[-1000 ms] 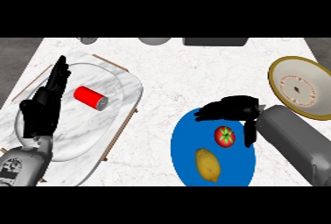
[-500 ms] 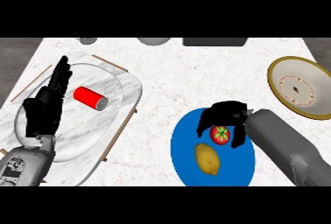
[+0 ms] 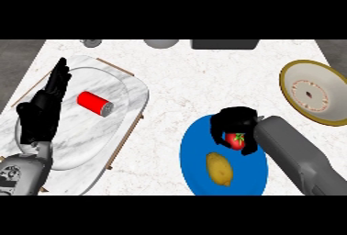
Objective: Pick the tomato from the plate and place it in the bowl
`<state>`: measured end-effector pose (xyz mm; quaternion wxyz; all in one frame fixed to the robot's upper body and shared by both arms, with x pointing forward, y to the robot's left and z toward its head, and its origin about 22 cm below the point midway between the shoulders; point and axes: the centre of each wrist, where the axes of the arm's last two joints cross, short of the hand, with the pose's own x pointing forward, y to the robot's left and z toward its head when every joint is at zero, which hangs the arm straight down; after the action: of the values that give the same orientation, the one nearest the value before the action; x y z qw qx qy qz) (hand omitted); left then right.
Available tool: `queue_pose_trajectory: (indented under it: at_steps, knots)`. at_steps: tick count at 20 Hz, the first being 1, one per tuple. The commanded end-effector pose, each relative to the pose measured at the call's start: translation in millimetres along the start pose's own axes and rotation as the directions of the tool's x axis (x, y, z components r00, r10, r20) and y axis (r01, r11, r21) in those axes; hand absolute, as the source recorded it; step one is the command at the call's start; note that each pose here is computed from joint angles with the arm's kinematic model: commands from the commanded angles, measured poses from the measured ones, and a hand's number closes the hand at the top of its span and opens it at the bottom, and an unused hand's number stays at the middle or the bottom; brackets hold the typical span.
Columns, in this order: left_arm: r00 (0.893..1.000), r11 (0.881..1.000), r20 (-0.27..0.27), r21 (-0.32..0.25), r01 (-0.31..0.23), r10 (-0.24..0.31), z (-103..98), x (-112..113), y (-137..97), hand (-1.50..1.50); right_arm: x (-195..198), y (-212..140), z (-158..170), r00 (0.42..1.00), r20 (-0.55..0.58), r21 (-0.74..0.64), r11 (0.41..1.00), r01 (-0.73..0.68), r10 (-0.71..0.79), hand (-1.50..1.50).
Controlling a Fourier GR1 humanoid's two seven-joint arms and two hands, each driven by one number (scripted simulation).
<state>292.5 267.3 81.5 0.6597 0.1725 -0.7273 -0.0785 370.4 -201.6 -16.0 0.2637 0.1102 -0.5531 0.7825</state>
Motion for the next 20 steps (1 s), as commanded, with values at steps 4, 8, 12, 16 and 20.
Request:
queue_pose_trajectory:
  at_steps: [4, 8, 12, 16, 20]
  knots:
    - [1.0, 0.999, -0.02, 0.031, -0.014, 0.014, 2, -8, -3, 0.0, 24, 69, 3, 0.995, -0.028, -0.038, 0.995, 0.091, -0.093, 1.5]
    - [0.997, 0.994, -0.072, 0.102, 0.027, -0.02, 10, -19, 24, 0.0, 36, 132, 38, 0.938, -0.276, -0.142, 0.974, 0.176, -0.21, 1.5]
    - [0.997, 0.995, -0.07, 0.093, 0.023, -0.016, 15, -17, 26, 0.0, 75, 156, 41, 0.945, -0.241, -0.272, 0.95, 0.154, -0.222, 1.5]
    - [0.997, 0.992, -0.068, 0.117, 0.038, -0.031, 20, -20, 30, 0.0, 97, 153, 63, 0.926, -0.155, -0.496, 0.837, 0.229, -0.345, 1.5]
    - [0.997, 0.993, -0.07, 0.113, 0.027, -0.02, 31, -24, 28, 0.0, 123, 130, 100, 0.922, -0.13, -0.648, 0.735, 0.2, -0.366, 1.5]
